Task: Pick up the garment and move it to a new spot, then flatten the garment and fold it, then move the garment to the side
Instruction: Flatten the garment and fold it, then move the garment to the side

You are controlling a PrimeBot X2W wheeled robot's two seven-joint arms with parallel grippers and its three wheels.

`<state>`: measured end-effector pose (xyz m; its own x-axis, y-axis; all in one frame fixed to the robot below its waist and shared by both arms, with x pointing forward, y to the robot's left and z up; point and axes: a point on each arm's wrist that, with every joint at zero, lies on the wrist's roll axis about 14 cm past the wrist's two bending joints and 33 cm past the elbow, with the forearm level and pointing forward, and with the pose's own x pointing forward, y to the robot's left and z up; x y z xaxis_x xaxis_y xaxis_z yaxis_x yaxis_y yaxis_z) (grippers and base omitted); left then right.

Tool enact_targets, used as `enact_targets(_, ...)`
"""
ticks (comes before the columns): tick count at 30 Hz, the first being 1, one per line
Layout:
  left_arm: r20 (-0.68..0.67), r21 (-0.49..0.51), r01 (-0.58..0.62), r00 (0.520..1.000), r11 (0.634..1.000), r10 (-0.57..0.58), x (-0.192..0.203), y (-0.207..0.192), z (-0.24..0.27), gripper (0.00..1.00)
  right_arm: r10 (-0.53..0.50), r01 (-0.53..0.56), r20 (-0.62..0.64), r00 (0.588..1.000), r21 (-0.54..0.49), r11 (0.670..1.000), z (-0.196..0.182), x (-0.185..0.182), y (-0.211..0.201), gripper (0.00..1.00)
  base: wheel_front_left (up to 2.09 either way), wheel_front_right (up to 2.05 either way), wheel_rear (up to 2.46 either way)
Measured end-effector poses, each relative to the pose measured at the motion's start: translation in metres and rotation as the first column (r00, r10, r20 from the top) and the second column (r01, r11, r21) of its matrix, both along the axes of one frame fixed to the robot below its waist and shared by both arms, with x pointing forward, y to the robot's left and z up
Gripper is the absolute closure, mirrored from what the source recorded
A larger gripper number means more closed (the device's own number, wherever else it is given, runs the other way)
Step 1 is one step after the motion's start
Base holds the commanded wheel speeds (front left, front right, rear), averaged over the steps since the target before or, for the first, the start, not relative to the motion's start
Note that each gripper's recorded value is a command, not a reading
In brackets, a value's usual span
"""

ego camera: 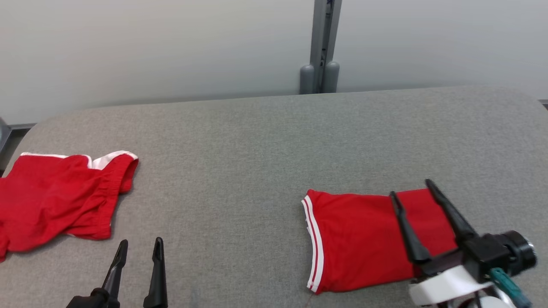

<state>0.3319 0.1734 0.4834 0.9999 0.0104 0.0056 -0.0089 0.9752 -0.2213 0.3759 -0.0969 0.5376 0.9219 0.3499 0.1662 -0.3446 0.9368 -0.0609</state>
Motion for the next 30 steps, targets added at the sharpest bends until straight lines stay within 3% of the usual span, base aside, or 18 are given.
enact_targets(3, 0.03, 0.027, 0.008, 1.0, 1.0, -0.009, 0.002, -0.001, 0.009, 0.0, -0.123, 0.124, 0.059, 0.991, 0.0, 0.992, 0.017, -0.016, -0.046, 0.0, 0.0, 0.0, 0.0)
enact_targets(6, 0.032, 0.033, 0.012, 0.999, 0.999, -0.013, 0.001, -0.003, 0.01, 0.0, -0.228, 0.228, 0.037, 0.973, -0.009, 0.974, 0.009, -0.033, -0.085, 0.0, 0.0, 0.0, 0.0)
enact_targets(12, 0.015, 0.039, 0.021, 1.0, 0.999, -0.021, -0.006, -0.007, 0.005, 0.0, -0.352, 0.353, -0.036, 0.935, 0.017, 0.936, -0.012, -0.051, -0.123, 0.0, 0.0, 0.0, 0.0)
enact_targets(20, 0.005, 0.034, 0.018, 1.0, 0.999, -0.018, -0.012, -0.009, 0.003, 0.0, -0.366, 0.372, -0.103, 0.925, 0.053, 0.927, -0.03, -0.057, -0.119, 0.0, 0.0, 0.0, 0.0)
enact_targets(25, 0.009, 0.036, 0.019, 1.0, 0.999, -0.019, -0.011, -0.01, 0.004, 0.0, -0.334, 0.351, -0.125, 0.934, 0.164, 0.922, -0.025, -0.043, -0.112, 0.0, 0.0, 0.0, 0.0)
enact_targets(27, 0.009, 0.035, 0.019, 1.0, 0.999, -0.019, -0.011, -0.01, 0.005, 0.0, -0.306, 0.331, -0.166, 0.937, 0.158, 0.93, -0.031, -0.039, -0.107, 0.0, 0.0, 0.0, 0.0)
enact_targets(30, 0.007, 0.033, 0.026, 1.0, 0.999, -0.026, -0.009, -0.013, 0.004, 0.0, -0.243, 0.276, -0.319, 0.916, 0.064, 0.959, -0.05, -0.024, -0.108, 0.0, 0.0, 0.0, 0.0)
